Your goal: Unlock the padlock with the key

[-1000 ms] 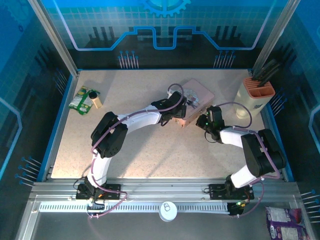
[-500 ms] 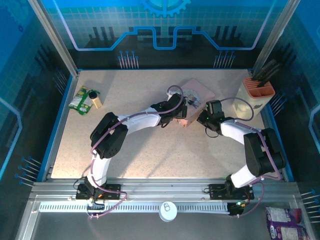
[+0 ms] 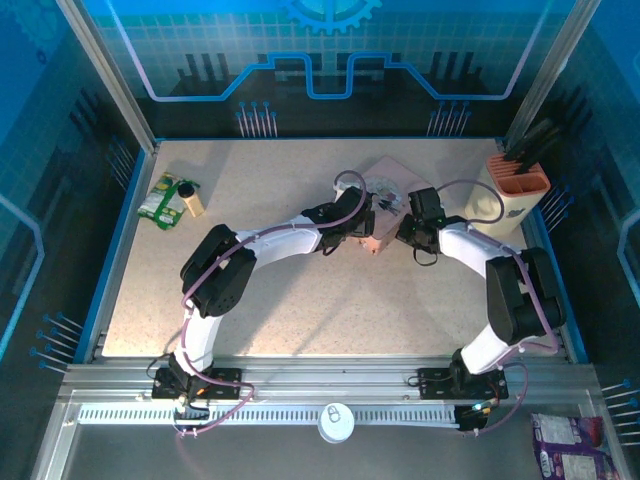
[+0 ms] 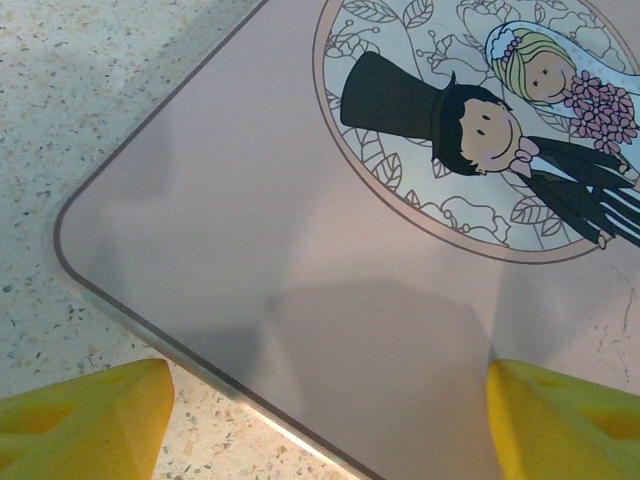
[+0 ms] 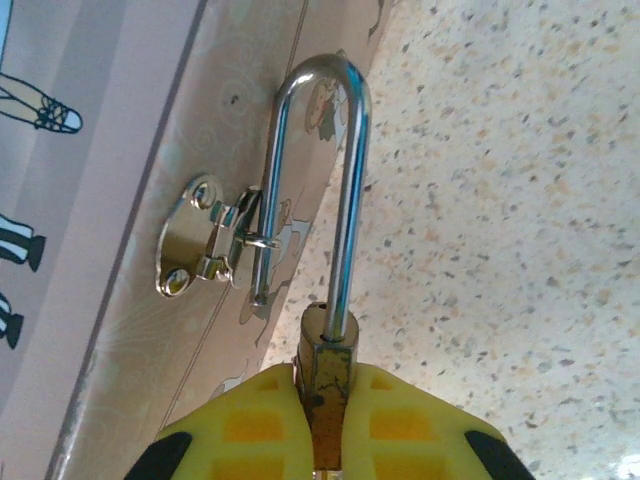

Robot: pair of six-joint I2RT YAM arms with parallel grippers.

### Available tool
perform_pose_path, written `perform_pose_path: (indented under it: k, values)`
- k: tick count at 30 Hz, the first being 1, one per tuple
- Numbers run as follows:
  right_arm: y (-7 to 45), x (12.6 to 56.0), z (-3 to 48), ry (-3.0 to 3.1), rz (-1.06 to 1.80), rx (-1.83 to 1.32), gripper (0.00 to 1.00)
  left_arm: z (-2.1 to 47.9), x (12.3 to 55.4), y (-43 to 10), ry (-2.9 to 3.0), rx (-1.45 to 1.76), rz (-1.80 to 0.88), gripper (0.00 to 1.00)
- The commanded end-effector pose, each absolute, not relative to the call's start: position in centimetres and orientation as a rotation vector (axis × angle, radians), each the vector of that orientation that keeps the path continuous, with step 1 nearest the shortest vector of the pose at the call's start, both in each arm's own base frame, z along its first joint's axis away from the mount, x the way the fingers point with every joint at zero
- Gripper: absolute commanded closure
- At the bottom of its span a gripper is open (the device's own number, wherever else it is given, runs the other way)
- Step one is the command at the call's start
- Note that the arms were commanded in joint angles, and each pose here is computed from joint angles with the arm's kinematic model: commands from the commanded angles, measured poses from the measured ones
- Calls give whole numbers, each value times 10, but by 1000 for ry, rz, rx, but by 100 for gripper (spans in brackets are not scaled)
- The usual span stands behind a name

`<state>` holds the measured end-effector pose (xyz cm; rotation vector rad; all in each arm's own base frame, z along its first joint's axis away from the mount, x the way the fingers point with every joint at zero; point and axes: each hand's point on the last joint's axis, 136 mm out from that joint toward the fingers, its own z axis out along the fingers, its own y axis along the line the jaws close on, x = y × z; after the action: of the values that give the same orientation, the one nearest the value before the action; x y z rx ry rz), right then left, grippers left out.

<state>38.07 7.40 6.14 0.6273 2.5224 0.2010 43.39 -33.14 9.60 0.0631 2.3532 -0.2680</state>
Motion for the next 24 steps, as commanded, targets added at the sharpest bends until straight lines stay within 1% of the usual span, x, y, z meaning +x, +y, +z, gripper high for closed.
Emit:
perform_pose_path:
  k: [1,5,10,14,20,24]
  values:
    - [47,386,67,2506,57,673,99,44,415,-291,2508,79,-55,19]
    - [65,400,76,2486,152,703,99,46,415,-293,2505,73,-76,19]
    - [59,408,76,2425,218,848,100,47,415,-296,2507,76,-87,19]
    - [69,418,85,2407,271,827,100,46,415,-298,2511,72,-95,19]
    - [50,414,78,2371,297,946,100,45,415,-298,2514,69,-94,19]
    - [51,412,86,2335,359,931,100,45,415,-299,2514,71,-97,19]
